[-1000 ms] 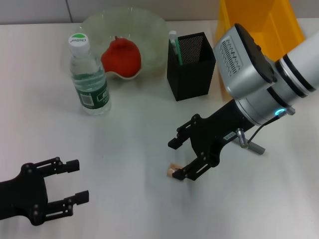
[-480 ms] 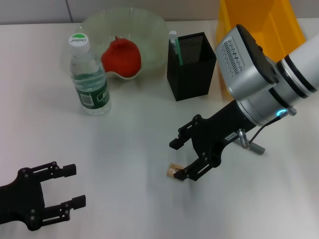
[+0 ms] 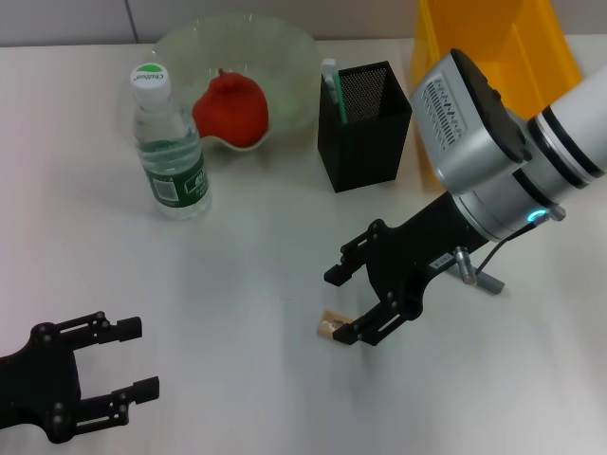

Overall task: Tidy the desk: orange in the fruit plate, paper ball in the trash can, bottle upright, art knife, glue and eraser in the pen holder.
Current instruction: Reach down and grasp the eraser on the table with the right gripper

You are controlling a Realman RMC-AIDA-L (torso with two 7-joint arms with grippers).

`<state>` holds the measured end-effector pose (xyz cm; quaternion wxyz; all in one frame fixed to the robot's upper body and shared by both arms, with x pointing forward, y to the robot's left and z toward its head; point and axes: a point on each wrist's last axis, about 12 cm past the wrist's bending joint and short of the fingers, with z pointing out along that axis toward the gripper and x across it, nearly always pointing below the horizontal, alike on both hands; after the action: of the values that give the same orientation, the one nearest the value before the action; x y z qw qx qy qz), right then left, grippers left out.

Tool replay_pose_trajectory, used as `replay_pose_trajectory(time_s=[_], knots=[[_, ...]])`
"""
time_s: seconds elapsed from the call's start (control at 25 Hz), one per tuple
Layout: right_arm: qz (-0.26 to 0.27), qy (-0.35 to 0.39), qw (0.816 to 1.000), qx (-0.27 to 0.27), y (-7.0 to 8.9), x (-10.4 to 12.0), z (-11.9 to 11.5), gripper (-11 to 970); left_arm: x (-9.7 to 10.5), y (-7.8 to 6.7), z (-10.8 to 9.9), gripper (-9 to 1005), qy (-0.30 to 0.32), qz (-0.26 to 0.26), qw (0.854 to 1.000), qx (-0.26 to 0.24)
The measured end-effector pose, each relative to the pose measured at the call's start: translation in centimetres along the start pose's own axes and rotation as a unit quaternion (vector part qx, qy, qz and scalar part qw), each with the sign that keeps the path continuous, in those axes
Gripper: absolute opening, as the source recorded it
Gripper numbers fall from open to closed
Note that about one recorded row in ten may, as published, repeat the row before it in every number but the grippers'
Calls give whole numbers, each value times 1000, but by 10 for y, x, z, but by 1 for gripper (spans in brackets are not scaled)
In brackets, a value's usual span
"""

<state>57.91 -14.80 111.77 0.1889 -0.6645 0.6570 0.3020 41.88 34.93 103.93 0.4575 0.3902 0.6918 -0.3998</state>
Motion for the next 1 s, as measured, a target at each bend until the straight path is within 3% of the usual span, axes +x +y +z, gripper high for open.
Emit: replay_pose_trajectory(time_s=[0.32,1.0], knots=[[-5,9,1000,-1,0,1,2,749,0,0,0,722,1,0,1000,1],[-35,39,999,9,2,2,27,734,0,0,0,723,-1,-3,1000,-1]])
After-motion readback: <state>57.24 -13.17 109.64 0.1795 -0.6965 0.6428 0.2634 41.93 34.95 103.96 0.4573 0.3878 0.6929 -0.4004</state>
